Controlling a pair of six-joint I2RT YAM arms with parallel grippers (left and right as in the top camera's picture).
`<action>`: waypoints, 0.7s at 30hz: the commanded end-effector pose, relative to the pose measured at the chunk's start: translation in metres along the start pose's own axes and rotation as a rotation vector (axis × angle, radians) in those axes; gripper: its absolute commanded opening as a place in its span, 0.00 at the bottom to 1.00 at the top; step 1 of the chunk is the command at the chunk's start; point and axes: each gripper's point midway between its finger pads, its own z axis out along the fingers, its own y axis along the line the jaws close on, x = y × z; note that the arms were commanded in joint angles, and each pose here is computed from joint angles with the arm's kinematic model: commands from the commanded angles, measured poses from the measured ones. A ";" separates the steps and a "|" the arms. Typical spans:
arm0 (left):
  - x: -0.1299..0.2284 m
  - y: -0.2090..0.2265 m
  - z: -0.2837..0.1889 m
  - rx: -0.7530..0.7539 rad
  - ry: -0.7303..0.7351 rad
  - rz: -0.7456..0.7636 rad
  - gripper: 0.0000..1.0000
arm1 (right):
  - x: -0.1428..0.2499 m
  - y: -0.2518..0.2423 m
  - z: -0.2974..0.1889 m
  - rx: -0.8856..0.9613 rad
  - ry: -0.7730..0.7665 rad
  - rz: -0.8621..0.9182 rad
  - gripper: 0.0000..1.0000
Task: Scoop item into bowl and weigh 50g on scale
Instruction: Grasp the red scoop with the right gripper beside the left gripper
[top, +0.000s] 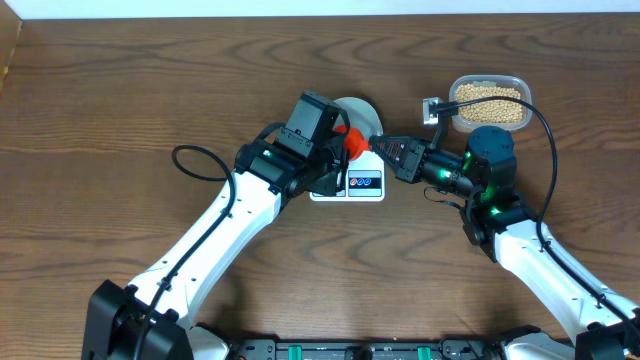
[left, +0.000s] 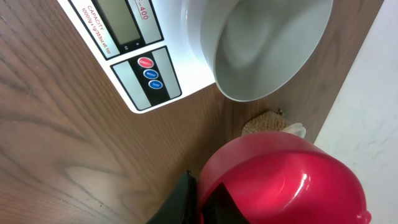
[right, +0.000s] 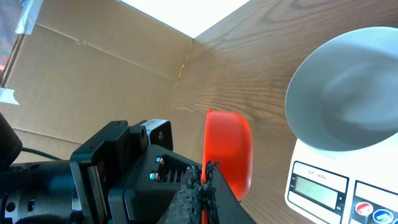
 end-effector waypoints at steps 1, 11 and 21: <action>0.003 0.000 -0.001 0.000 0.010 -0.006 0.07 | 0.000 0.005 0.004 -0.008 0.004 -0.026 0.01; 0.003 0.000 -0.001 0.000 0.011 -0.006 0.77 | 0.001 0.002 0.004 0.002 0.010 -0.021 0.01; 0.003 0.000 -0.001 0.000 0.010 0.013 0.88 | 0.002 0.001 0.004 0.005 0.011 -0.024 0.01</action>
